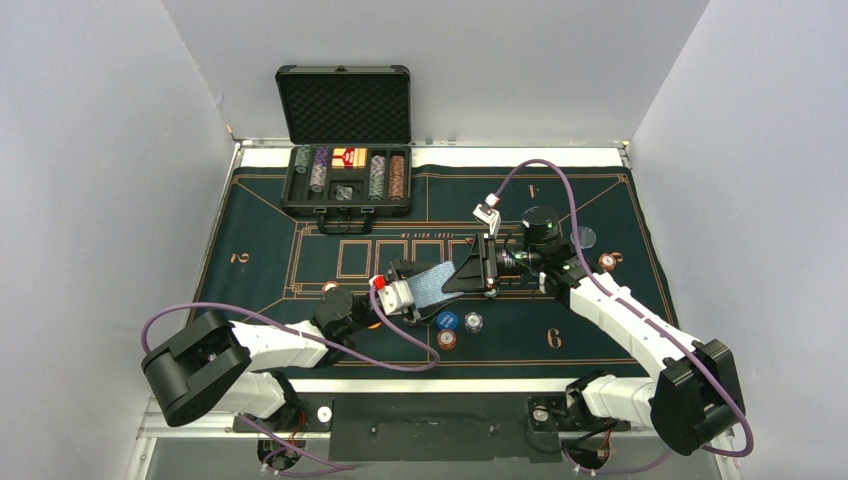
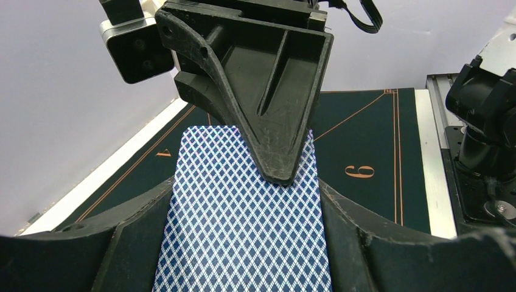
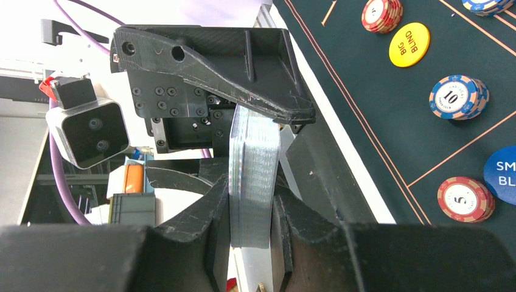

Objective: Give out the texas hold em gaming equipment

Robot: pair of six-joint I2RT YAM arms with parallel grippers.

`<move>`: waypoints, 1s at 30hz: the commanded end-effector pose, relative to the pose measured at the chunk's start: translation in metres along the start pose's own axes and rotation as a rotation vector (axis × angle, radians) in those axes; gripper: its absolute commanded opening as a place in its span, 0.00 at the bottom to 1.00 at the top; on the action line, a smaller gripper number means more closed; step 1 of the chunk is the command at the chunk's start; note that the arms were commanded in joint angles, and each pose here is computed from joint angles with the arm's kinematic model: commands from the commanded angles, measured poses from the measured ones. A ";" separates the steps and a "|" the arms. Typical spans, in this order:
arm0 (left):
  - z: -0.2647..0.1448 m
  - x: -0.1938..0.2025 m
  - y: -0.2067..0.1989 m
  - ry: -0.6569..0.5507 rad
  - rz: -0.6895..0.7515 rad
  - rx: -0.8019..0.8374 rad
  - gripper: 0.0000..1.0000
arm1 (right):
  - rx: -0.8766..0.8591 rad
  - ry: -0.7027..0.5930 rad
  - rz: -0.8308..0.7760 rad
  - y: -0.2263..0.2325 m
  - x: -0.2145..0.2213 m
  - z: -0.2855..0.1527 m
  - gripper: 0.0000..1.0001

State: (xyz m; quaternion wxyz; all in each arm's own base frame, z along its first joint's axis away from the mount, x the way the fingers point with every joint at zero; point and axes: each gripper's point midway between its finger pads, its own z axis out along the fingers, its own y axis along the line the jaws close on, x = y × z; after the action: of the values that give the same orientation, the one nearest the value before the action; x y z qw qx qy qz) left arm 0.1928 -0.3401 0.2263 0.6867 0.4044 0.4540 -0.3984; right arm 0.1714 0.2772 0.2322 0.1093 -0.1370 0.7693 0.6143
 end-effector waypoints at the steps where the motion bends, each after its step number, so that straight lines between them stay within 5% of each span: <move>1: 0.012 -0.026 0.001 -0.079 -0.011 0.008 0.36 | -0.045 -0.015 -0.102 0.018 -0.004 0.000 0.00; 9: 0.010 -0.025 0.003 -0.074 -0.015 -0.012 0.65 | -0.049 -0.012 -0.100 0.019 -0.003 -0.001 0.00; 19: 0.009 -0.027 0.004 -0.079 -0.011 -0.017 0.74 | -0.055 -0.007 -0.101 0.021 -0.001 0.000 0.00; 25: 0.009 -0.025 0.002 -0.073 -0.016 -0.007 0.63 | -0.057 -0.008 -0.103 0.022 -0.001 -0.001 0.00; 30: 0.011 -0.026 0.001 -0.072 -0.019 0.001 0.33 | -0.054 -0.008 -0.099 0.020 -0.001 0.000 0.00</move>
State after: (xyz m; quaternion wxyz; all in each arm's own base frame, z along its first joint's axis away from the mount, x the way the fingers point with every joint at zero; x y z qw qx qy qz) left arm 0.1928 -0.3405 0.2247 0.6810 0.3954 0.4646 -0.4050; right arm 0.1702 0.2785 0.2321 0.1091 -0.1387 0.7694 0.6139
